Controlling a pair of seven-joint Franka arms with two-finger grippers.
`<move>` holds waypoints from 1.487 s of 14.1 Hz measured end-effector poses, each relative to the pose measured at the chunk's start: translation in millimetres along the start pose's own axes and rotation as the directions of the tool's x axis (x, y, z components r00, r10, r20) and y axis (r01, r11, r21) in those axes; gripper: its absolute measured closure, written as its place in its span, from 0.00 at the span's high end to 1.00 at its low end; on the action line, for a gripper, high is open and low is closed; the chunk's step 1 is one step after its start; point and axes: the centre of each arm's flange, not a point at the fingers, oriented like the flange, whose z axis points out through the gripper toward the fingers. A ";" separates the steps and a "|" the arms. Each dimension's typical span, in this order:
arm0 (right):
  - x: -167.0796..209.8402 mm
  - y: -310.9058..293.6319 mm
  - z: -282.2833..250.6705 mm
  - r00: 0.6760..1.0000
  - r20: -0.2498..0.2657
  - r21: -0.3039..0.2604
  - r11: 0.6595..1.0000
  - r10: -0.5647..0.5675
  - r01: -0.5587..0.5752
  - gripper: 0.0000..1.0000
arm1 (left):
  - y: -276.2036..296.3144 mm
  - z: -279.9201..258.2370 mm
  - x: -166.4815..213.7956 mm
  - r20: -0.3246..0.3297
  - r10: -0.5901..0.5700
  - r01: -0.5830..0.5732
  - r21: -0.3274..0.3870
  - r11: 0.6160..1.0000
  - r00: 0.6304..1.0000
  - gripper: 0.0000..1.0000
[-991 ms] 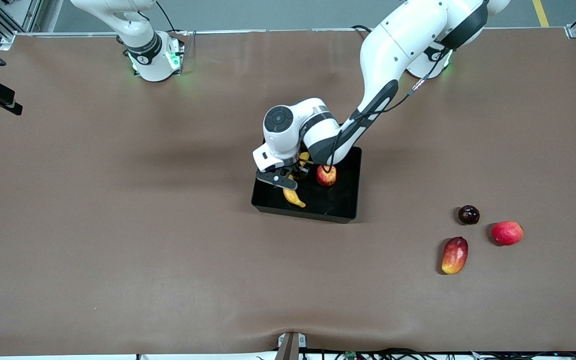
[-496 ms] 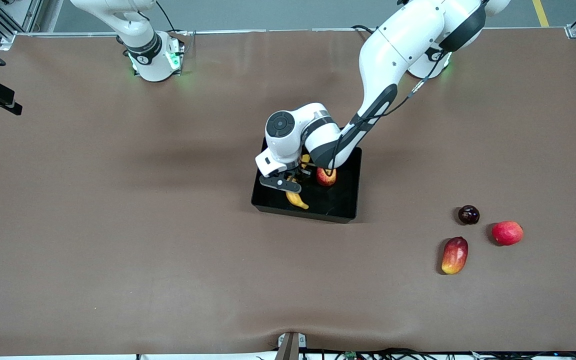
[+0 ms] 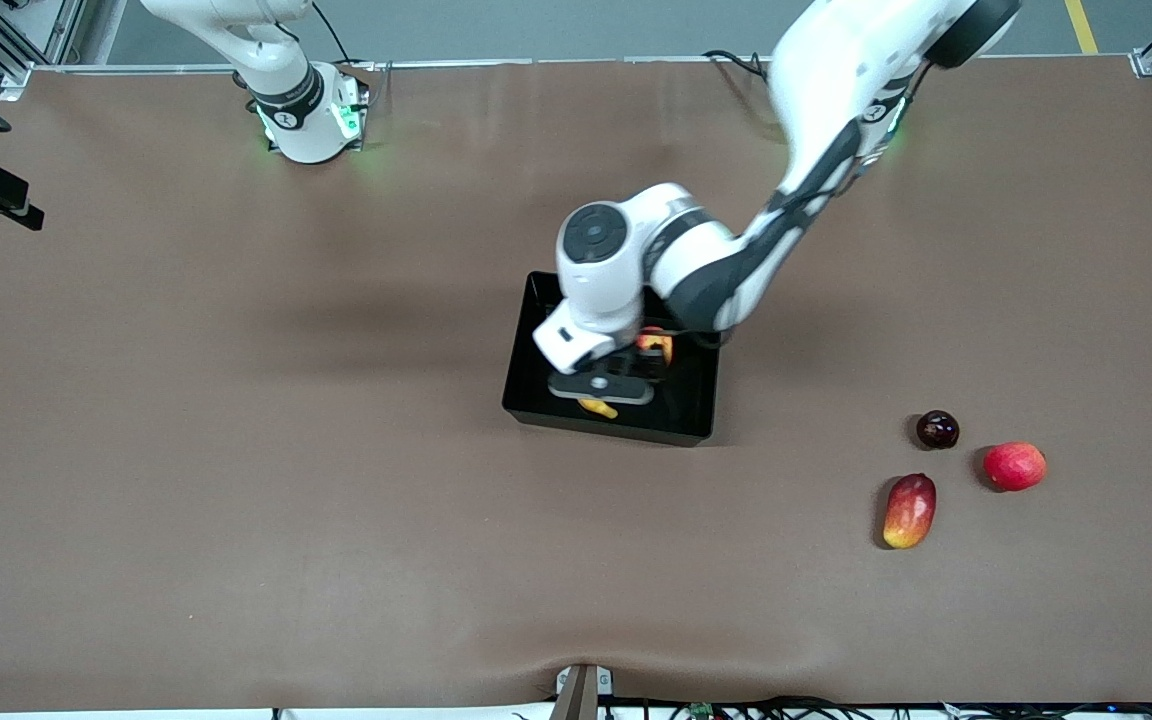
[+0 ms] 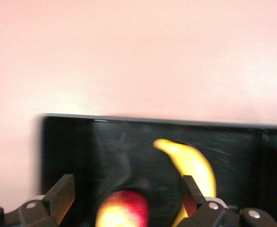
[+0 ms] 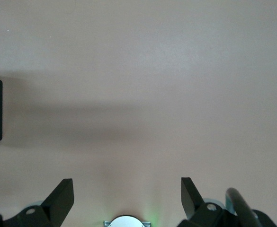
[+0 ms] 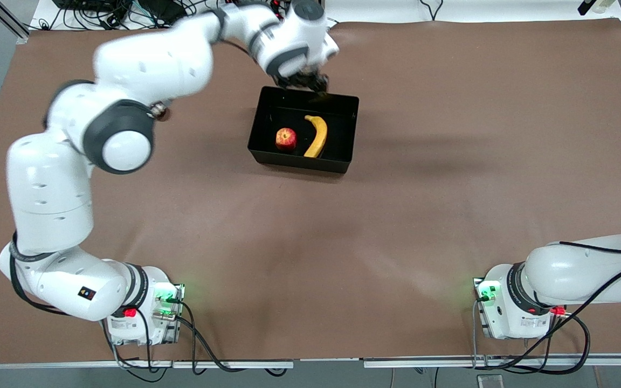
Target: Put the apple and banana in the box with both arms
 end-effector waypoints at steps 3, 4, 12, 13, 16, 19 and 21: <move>0.0 0.3 0.0 1.000 0.000 0.000 1.000 0.002 -0.002 1.00 | -68.3 -45.8 21.4 0.009 -0.079 0.078 0.079 0.994 0.997 1.00; 0.0 0.3 0.0 1.000 0.000 0.000 1.000 0.002 -0.002 1.00 | -91.4 -53.3 29.5 0.013 -0.084 0.082 0.095 0.992 0.996 1.00; -0.1 0.7 0.1 1.000 0.000 0.000 1.000 0.004 -0.004 1.00 | -237.0 -121.9 58.7 -0.004 -0.142 0.141 0.163 0.976 0.990 1.00; -0.1 0.7 0.1 1.000 0.000 0.000 1.000 0.005 -0.005 1.00 | -248.2 -130.3 58.8 -0.003 -0.143 0.142 0.151 0.978 0.990 1.00; -0.1 1.0 0.1 1.000 0.000 0.000 1.000 0.006 -0.006 1.00 | -288.6 -154.0 56.4 0.028 -0.144 0.142 0.073 0.987 0.989 1.00; -0.1 1.1 0.2 1.000 0.001 0.000 1.000 0.006 -0.006 1.00 | -330.3 -172.4 40.5 0.062 -0.122 0.121 0.023 0.992 0.991 1.00; -0.1 1.1 0.2 1.000 0.001 0.000 1.000 0.006 -0.006 1.00 | -358.6 -182.6 25.3 0.072 -0.099 0.099 0.002 0.995 0.992 1.00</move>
